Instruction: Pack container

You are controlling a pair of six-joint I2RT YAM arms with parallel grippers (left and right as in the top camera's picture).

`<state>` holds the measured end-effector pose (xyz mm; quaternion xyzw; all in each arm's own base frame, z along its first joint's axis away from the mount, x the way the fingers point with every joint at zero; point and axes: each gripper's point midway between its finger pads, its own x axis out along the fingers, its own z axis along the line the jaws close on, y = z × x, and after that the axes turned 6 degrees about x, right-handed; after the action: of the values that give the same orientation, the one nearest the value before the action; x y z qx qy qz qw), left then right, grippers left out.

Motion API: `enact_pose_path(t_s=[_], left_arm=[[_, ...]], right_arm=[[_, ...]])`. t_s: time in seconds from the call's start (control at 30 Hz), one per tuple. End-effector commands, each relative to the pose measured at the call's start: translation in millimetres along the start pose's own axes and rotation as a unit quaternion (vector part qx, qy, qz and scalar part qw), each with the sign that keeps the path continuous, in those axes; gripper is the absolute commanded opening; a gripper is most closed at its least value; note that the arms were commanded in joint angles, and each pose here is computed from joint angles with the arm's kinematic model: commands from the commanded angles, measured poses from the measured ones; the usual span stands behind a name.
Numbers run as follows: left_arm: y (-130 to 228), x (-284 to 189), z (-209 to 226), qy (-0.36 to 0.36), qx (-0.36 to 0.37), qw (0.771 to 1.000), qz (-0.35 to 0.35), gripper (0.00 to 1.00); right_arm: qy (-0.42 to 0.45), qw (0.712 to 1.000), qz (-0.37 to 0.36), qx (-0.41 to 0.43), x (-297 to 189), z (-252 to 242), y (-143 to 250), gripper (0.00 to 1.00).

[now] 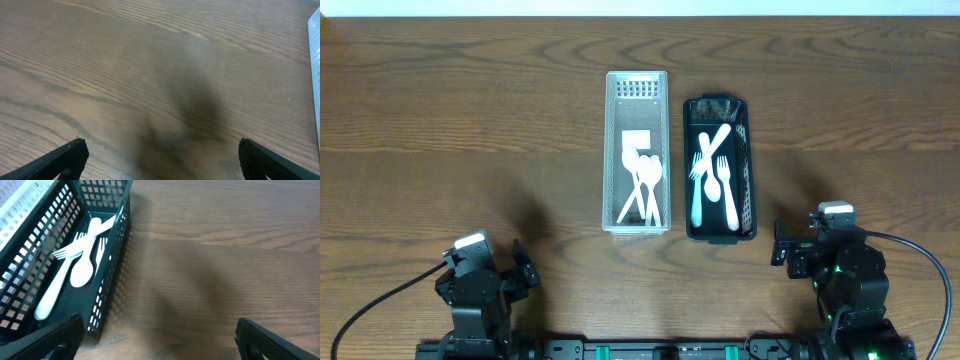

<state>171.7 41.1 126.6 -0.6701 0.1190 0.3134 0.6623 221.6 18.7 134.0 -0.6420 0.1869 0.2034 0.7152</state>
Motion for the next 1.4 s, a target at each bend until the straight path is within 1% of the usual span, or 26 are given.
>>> enact_pose_path(t_s=[0.0,0.17,0.27,0.33,0.43,0.6,0.77,0.83,0.97,1.07,1.37], left_arm=[[-1.4,-1.1,1.5,-0.004,0.001,1.0,-0.004,0.98],[-1.4,-1.1,1.5,-0.004,0.001,1.0,-0.004,0.98],[-1.4,-1.1,1.5,-0.004,0.001,1.0,-0.004,0.98],[-1.4,-1.1,1.5,-0.004,0.001,1.0,-0.004,0.98],[-1.4,-1.1,1.5,-0.004,0.001,1.0,-0.004,0.98],[-1.4,-1.1,1.5,-0.004,0.001,1.0,-0.004,0.98],[-1.4,-1.1,1.5,-0.004,0.001,1.0,-0.004,0.98],[-1.4,-1.1,1.5,-0.004,0.001,1.0,-0.004,0.98],[-1.4,-1.1,1.5,-0.004,0.001,1.0,-0.004,0.98],[-1.4,-1.1,1.5,-0.004,0.001,1.0,-0.004,0.98],[-1.4,-1.1,1.5,-0.004,0.001,1.0,-0.004,0.98]], right_arm=[[-0.007,1.0,0.002,0.002,0.4,2.7,2.2,0.99],[0.004,1.0,-0.009,0.003,-9.4,-4.5,4.1,0.99],[0.001,0.999,-0.035,0.002,-20.6,-4.5,1.4,0.99],[-0.001,0.997,-0.071,-0.011,-26.3,-4.3,-8.8,0.99],[0.01,0.991,-0.131,-0.006,-29.2,-7.9,-28.3,0.99],[0.006,0.977,-0.215,0.002,-15.6,-7.4,-47.1,0.99],[-0.007,0.952,-0.305,0.01,-8.9,-5.2,-60.6,0.99],[-0.008,0.953,-0.303,0.012,-8.8,-4.9,-60.2,0.99],[-0.013,0.961,-0.276,0.02,-1.3,-4.5,-48.9,0.99],[-0.007,0.97,-0.243,0.018,7.3,-6.4,-34.0,0.99],[-0.008,0.97,-0.244,0.018,7.3,-6.2,-34.5,0.99]])
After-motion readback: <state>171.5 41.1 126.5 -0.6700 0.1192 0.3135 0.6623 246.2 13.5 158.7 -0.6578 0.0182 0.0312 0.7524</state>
